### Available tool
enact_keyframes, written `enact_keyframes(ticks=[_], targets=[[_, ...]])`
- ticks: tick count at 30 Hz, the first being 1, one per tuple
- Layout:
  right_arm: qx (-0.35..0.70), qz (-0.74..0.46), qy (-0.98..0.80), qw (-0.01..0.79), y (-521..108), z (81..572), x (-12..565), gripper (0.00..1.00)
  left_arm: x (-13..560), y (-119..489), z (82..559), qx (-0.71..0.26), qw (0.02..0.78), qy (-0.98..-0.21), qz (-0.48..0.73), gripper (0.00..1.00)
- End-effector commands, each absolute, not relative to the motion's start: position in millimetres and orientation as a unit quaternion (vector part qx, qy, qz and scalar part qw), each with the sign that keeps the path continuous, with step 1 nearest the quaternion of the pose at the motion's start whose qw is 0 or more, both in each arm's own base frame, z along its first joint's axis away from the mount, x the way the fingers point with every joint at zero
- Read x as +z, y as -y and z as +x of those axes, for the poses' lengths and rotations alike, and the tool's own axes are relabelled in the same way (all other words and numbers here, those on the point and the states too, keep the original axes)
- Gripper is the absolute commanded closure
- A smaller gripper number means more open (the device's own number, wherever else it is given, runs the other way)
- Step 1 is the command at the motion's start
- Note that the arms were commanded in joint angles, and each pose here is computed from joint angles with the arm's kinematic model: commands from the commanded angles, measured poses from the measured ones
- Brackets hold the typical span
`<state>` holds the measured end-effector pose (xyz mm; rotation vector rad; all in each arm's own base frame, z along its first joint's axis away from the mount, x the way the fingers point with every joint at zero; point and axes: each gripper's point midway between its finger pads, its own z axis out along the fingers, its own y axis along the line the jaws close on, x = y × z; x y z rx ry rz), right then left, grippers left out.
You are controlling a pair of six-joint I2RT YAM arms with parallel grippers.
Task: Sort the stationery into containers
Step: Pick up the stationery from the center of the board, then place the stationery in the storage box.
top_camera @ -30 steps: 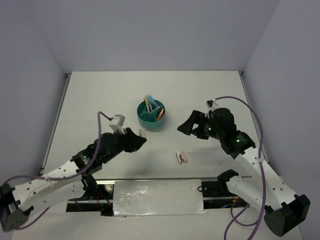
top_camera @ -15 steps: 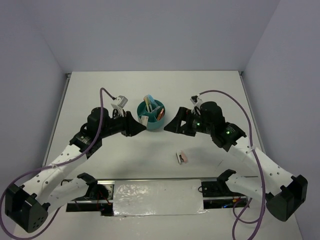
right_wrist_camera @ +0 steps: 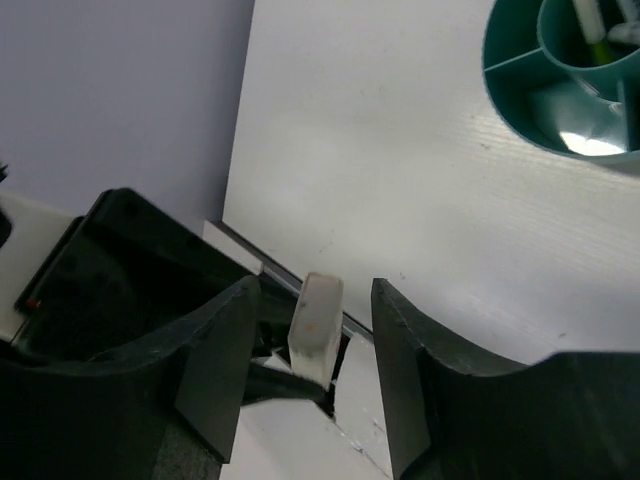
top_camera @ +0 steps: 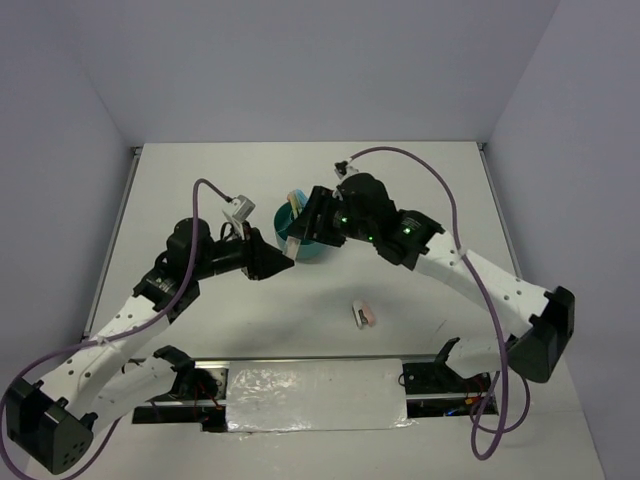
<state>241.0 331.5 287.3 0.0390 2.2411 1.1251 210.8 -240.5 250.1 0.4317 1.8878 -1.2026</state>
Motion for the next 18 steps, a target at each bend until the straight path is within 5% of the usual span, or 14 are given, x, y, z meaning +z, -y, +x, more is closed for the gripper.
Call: enact_keyframes(ticks=[1,9,10,13,16,17,18], targets=[[0.422,0.017,-0.85,0.316,-351.0,245.9,295.7,0.45,270.9,242.1,207.0,-0.493,0.443,-0.724,0.193,1.0],[0.422,0.008,-0.856,0.297,-374.2,239.3,291.7,0.69,256.8,233.0,217.5,-0.454,0.443,-0.755,0.168,0.99],[0.424,0.01,-0.856,0.297,-373.7,238.8,292.3,0.78,251.8,230.8,220.1,-0.444,0.441,-0.763,0.163,0.99],[0.422,0.013,-0.858,0.293,-372.5,237.1,290.0,0.94,247.6,225.9,226.1,-0.425,0.445,-0.774,0.152,0.9],[0.421,0.014,-0.86,0.29,-372.6,236.8,285.5,1.0,241.8,220.7,232.2,-0.403,0.446,-0.787,0.141,0.8],[0.419,0.014,-0.861,0.289,-373.1,237.1,283.3,1.0,239.7,217.1,236.1,-0.391,0.447,-0.794,0.131,0.64],[0.418,0.015,-0.861,0.29,-373.2,237.9,282.9,1.0,237.9,215.0,237.9,-0.384,0.447,-0.798,0.125,0.64]])
